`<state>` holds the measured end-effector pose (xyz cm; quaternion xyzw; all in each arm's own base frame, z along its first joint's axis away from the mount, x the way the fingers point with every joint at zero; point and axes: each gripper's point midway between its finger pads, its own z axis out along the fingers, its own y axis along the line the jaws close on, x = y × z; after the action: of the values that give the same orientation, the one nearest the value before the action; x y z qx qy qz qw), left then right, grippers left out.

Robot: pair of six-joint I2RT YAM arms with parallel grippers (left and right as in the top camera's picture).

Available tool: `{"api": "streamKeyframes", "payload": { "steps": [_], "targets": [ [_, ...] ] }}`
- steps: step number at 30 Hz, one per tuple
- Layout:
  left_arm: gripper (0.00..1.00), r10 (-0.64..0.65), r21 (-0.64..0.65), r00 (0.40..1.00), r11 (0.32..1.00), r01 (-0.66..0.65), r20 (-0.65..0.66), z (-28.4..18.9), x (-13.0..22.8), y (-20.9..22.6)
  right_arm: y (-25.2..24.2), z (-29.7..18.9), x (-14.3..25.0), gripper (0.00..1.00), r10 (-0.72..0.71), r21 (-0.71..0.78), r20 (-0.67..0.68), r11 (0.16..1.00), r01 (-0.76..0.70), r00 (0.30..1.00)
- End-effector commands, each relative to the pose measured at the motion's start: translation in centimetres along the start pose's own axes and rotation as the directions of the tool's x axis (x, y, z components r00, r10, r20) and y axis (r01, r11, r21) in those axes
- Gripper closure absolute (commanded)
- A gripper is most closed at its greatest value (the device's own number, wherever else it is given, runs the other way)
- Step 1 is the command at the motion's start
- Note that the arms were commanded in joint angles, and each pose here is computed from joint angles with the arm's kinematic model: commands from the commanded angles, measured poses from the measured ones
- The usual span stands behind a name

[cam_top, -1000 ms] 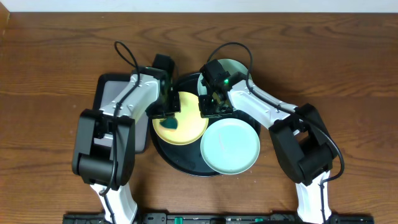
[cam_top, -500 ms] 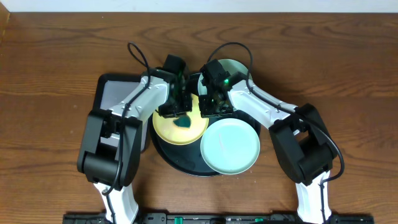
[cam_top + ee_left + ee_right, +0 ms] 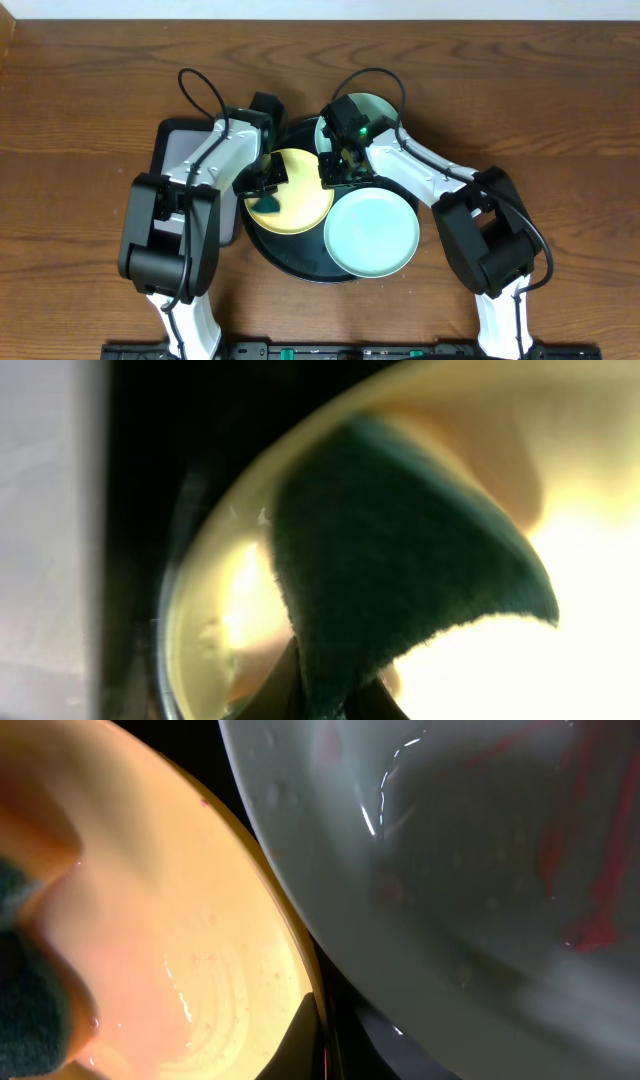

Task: Clean dirty plates on tray and stack at the side
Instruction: 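Scrub the yellow plate with the sponge in the left gripper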

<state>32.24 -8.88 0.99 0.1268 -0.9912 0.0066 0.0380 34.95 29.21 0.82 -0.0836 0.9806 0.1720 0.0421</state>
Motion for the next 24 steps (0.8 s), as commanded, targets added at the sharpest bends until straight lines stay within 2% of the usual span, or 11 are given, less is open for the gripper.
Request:
{"api": "streamKeyframes", "payload": {
  "steps": [1,4,8,12,14,18,23,24],
  "targets": [
    [0.92,0.165,0.245,0.978,0.961,-0.129,-0.129,0.6,2.7,-3.4,-0.7,0.3,0.3,0.99,-0.006,0.02,-0.011,1.0,0.006,1.0],
    [0.92,0.18,0.351,0.977,0.927,-0.13,-0.114,0.1,2.5,-5.4,-0.7,0.3,0.3,0.99,-0.006,0.02,-0.01,1.0,0.006,1.0],
    [0.93,0.162,0.363,0.986,0.922,-0.137,-0.04,0.1,0.7,-6.1,-0.7,0.3,0.3,0.99,-0.006,0.02,-0.01,1.0,0.006,1.0],
    [0.93,0.006,0.212,0.998,0.977,-0.019,0.062,0.8,-2.4,-3.9,-0.7,0.3,0.2,0.99,-0.006,0.021,-0.01,1.0,0.006,1.0],
    [0.93,-0.079,0.084,0.988,0.994,0.067,0.136,1.0,-3.9,-1.5,-0.7,0.3,0.2,0.99,-0.006,0.021,-0.009,1.0,0.006,1.0],
    [0.93,-0.159,-0.093,0.962,0.979,0.184,0.221,0.8,-4.6,2.1,-0.7,0.3,0.2,0.99,-0.006,0.024,-0.009,1.0,0.006,1.0],
    [0.93,-0.149,-0.126,0.982,0.979,0.163,0.117,1.1,-2.1,2.6,-0.7,0.3,0.2,0.99,-0.006,0.024,-0.008,1.0,0.006,1.0],
    [0.92,-0.072,-0.06,0.997,0.996,0.073,0.026,1.3,-0.5,1.1,-0.7,0.3,0.2,0.99,-0.006,0.023,-0.007,1.0,0.006,1.0]
  ]
}}
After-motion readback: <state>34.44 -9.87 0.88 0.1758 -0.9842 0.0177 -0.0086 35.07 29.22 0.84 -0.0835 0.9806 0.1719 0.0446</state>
